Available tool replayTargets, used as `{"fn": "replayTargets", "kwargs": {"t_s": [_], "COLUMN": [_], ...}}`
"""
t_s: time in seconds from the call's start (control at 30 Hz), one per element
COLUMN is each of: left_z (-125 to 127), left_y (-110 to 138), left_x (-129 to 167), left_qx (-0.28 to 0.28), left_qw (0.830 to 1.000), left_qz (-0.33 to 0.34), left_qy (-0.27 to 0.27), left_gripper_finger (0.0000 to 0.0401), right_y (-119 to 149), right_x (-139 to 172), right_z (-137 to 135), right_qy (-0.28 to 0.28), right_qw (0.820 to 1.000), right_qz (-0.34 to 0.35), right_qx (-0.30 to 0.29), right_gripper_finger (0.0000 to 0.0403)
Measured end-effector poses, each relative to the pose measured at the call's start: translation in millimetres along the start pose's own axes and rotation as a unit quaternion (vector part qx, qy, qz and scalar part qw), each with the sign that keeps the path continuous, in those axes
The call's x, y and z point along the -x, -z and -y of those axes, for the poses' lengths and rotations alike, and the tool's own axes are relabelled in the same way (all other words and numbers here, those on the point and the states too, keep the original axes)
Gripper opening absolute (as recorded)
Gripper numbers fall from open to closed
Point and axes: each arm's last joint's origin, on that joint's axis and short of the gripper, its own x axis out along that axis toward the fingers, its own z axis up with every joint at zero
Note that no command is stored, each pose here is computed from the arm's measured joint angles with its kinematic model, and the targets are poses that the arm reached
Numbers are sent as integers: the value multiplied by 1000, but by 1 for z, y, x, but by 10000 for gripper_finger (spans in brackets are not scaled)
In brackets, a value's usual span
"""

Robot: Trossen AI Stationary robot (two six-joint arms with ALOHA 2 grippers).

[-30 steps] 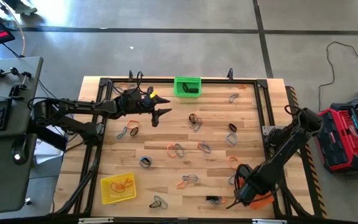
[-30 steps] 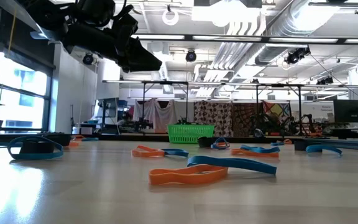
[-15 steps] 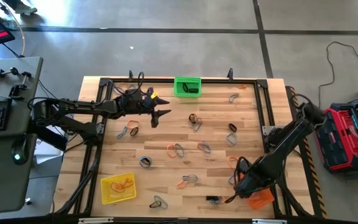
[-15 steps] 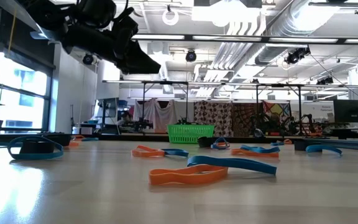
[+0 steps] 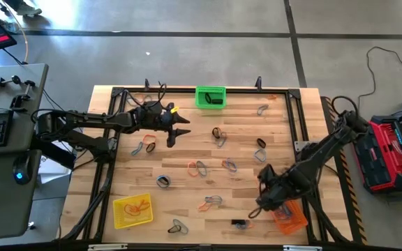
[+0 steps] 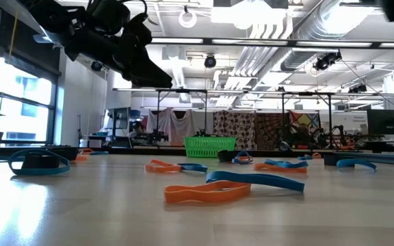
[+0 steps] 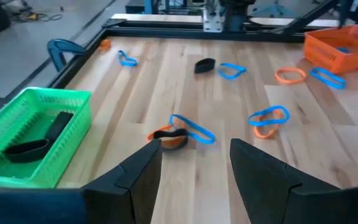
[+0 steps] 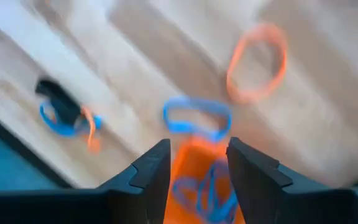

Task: Sort rubber bands into baskets
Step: Put the orange rubber band into the yellow bin

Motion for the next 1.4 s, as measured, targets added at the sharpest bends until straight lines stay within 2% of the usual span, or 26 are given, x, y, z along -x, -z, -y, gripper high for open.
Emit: {"fn": "replayTargets", "kwargs": {"t_s": [0.23, 0.37, 0.6, 0.77, 0.87, 1.03, 1.2, 1.4], "left_z": [0, 0, 0, 3, 5, 5, 5, 5], "left_y": [0, 0, 3, 22, 30, 32, 32, 32], "left_x": [0, 0, 0, 4, 7, 8, 8, 8], "left_qx": [3, 4, -3, 1, 12, 11, 11, 16], "left_qw": [1000, 1000, 1000, 999, 998, 997, 997, 997], "left_qz": [0, 0, -4, 39, 62, 77, 77, 76], "left_qy": [2, 2, 2, -2, -3, -4, -4, -4], "left_gripper_finger": [184, 184, 182, 157, 136, 112, 106, 106], "right_y": [-49, -86, -144, -172, -182, -187, -188, -189], "right_x": [0, 0, 4, -11, -39, -77, -91, -101], "right_z": [4, 12, 29, 54, 72, 100, 117, 122], "right_qy": [22, 46, 58, 72, 54, 39, 59, 89], "right_qw": [989, 978, 961, 955, 949, 917, 890, 874], "right_qz": [128, 185, 230, 240, 251, 322, 361, 345], "right_qx": [67, 81, 144, 160, 181, 232, 274, 330], "right_gripper_finger": [146, 146, 146, 146, 146, 146, 146, 146]}}
